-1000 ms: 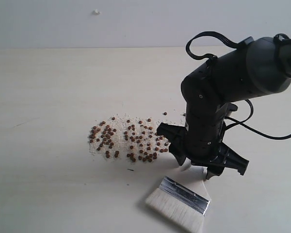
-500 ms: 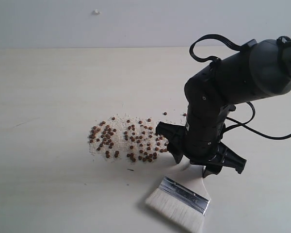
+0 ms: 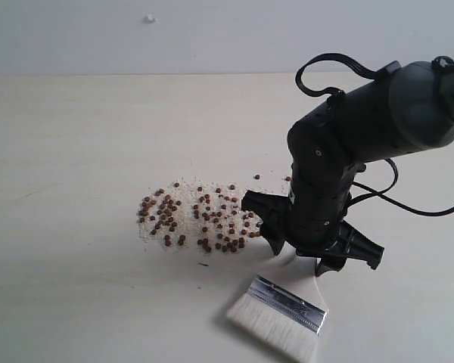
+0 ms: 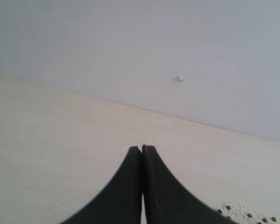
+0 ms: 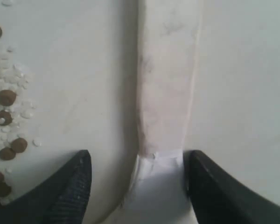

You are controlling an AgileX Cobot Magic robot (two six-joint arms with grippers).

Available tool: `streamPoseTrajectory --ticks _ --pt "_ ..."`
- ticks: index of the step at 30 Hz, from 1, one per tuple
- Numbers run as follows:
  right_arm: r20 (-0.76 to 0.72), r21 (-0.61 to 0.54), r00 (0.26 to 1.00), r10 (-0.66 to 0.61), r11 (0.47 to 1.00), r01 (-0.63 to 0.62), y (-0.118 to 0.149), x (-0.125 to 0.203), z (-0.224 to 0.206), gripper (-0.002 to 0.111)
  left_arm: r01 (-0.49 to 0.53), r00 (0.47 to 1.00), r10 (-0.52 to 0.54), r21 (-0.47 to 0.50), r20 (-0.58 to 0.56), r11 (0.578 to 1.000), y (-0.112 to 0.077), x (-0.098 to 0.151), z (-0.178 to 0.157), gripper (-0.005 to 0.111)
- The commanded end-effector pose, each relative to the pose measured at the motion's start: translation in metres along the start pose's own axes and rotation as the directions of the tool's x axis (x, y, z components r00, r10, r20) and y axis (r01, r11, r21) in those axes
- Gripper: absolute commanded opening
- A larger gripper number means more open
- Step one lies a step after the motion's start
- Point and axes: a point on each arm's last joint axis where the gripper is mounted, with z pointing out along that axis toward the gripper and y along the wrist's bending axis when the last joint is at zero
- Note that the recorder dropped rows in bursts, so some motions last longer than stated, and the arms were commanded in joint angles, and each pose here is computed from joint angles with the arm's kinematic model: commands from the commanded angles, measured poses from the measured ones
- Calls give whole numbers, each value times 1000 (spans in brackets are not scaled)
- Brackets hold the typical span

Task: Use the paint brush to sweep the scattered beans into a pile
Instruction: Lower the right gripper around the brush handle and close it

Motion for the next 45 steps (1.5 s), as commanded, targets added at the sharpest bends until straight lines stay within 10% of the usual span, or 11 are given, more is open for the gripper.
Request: streamPoseTrajectory --ticks 1,30,45 --pt "-7 20 1000 -7 1000 7 -4 0 4 58 6 1000 -6 4 8 1000 0 -1 0 0" --pt "-84 104 996 28 994 -19 -7 7 31 56 6 1000 -6 4 8 1000 0 -1 0 0" --pt "-93 50 996 20 999 -15 -3 7 20 5 6 1000 -6 4 8 1000 0 -1 0 0"
